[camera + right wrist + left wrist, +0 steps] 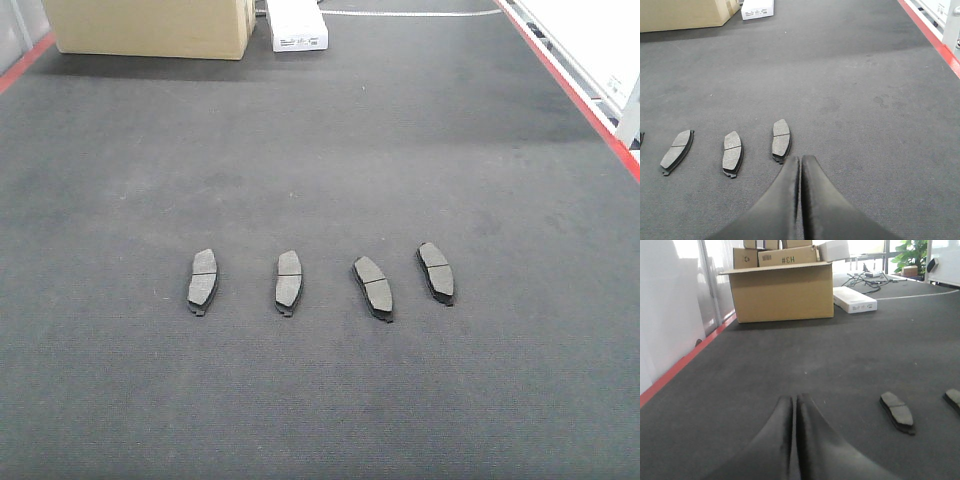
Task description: Move and align brake pads A on conveyor
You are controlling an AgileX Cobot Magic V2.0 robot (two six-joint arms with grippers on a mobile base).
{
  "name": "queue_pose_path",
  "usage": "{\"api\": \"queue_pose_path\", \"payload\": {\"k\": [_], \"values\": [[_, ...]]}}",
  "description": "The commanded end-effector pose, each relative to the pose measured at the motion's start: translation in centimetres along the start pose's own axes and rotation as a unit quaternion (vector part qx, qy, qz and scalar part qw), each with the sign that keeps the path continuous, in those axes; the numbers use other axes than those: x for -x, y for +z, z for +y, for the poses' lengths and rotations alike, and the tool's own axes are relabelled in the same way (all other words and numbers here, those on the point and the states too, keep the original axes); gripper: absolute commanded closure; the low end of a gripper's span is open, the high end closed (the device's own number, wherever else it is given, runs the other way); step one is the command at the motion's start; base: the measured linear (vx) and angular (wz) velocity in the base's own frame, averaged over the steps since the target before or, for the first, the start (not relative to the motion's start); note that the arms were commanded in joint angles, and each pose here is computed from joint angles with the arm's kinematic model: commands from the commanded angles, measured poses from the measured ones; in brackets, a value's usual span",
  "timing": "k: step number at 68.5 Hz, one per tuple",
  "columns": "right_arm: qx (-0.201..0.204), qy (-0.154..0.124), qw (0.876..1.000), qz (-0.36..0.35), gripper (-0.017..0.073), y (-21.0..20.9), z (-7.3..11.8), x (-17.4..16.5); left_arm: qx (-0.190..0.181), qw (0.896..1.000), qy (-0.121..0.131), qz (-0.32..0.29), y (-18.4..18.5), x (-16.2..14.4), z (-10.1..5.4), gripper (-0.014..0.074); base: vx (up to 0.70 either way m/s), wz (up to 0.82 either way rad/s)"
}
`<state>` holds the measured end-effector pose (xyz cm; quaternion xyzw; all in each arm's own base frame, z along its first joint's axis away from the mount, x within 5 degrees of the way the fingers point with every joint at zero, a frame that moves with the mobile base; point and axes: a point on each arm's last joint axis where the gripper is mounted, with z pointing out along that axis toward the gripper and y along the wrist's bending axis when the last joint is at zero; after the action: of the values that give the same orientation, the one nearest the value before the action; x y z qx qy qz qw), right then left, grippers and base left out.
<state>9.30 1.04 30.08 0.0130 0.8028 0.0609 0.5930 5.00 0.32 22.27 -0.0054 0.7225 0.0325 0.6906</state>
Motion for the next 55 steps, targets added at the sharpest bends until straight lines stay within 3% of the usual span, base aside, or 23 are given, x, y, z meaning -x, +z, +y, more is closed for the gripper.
{"api": "queue_pose_path", "payload": {"k": [1, 11, 22, 55], "values": [[0.016, -0.013, 0.999, -0.035, 0.0569, -0.3, 0.4, 1.2, -0.003, 0.998, -0.004, -0.067, 0.1, 0.3, -0.1, 0.0600, 0.00, 0.00], [0.016, -0.013, 0.999, -0.035, 0.0569, -0.3, 0.4, 1.2, -0.004, 0.997, -0.004, -0.074, 0.4, -0.9, -0.2, 0.0600, 0.00, 0.00], [0.016, -0.013, 0.999, -0.035, 0.0569, -0.3, 0.4, 1.2, -0.004, 0.999, -0.003, -0.041, 0.6, -1.9, -0.2, 0.0600, 0.00, 0.00], [0.016, -0.013, 0.999, -0.035, 0.0569, -0.3, 0.4, 1.2, -0.004, 0.999, -0.003, -0.032, 0.6, -2.0, -0.2, 0.0600, 0.00, 0.00]]}}
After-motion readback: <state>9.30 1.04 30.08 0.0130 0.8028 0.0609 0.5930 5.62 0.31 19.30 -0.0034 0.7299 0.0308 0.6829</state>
